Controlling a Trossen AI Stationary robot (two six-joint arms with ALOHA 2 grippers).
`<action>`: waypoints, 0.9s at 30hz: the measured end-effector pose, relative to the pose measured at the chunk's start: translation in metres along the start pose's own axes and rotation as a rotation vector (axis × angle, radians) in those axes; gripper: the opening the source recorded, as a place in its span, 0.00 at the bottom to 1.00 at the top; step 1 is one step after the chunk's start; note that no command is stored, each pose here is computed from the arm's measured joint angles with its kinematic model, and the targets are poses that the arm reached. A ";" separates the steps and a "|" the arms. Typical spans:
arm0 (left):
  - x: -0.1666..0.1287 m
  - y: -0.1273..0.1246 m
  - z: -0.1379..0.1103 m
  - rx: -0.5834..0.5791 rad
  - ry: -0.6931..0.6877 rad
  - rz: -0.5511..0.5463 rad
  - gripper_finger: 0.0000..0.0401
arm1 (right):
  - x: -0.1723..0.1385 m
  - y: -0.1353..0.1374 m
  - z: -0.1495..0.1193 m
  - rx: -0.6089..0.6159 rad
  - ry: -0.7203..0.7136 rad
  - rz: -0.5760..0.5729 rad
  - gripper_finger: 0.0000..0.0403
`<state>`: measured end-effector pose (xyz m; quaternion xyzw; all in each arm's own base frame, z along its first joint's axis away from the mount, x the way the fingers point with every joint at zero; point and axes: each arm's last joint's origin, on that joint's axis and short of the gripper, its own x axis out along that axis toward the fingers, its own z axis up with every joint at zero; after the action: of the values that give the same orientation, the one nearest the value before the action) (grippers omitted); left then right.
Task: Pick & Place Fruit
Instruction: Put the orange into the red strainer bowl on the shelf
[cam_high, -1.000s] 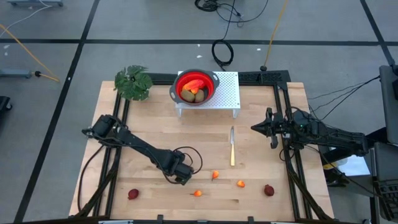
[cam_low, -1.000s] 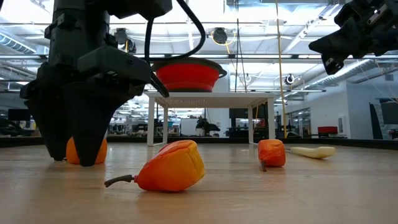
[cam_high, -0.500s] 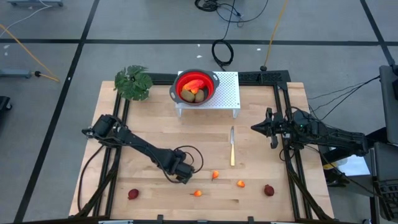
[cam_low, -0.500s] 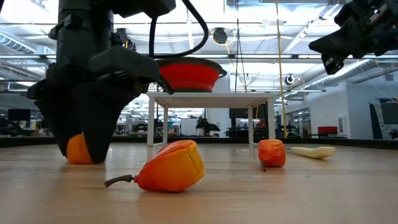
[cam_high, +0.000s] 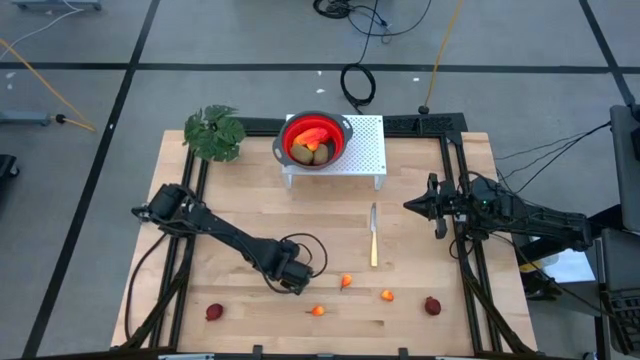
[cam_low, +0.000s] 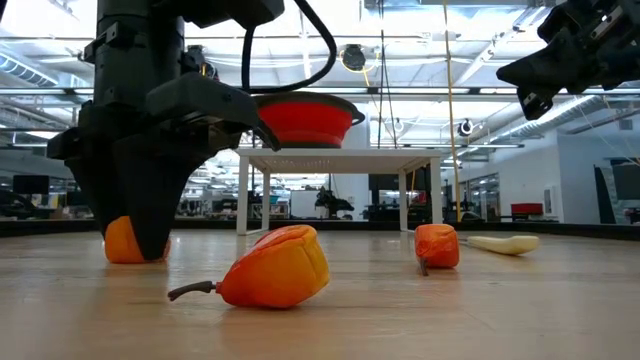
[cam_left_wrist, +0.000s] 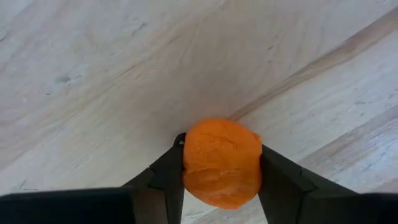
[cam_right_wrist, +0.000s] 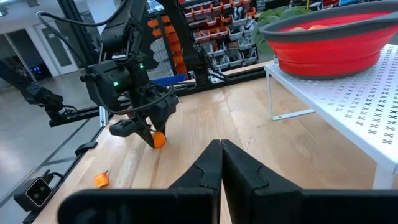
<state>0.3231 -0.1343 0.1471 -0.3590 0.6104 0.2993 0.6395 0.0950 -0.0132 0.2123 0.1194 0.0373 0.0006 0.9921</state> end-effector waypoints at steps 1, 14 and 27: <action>-0.002 0.000 0.000 0.011 0.000 -0.005 0.39 | 0.000 0.000 0.000 0.000 0.000 0.000 0.00; -0.081 -0.014 0.006 0.334 -0.348 -0.399 0.41 | 0.000 0.000 0.000 0.000 0.001 0.003 0.00; -0.191 -0.023 0.008 0.633 -0.952 -0.930 0.41 | 0.000 0.000 0.000 0.000 0.001 0.003 0.00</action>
<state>0.3320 -0.1296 0.3391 -0.2100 0.1084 -0.0700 0.9691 0.0950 -0.0131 0.2122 0.1193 0.0377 0.0021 0.9921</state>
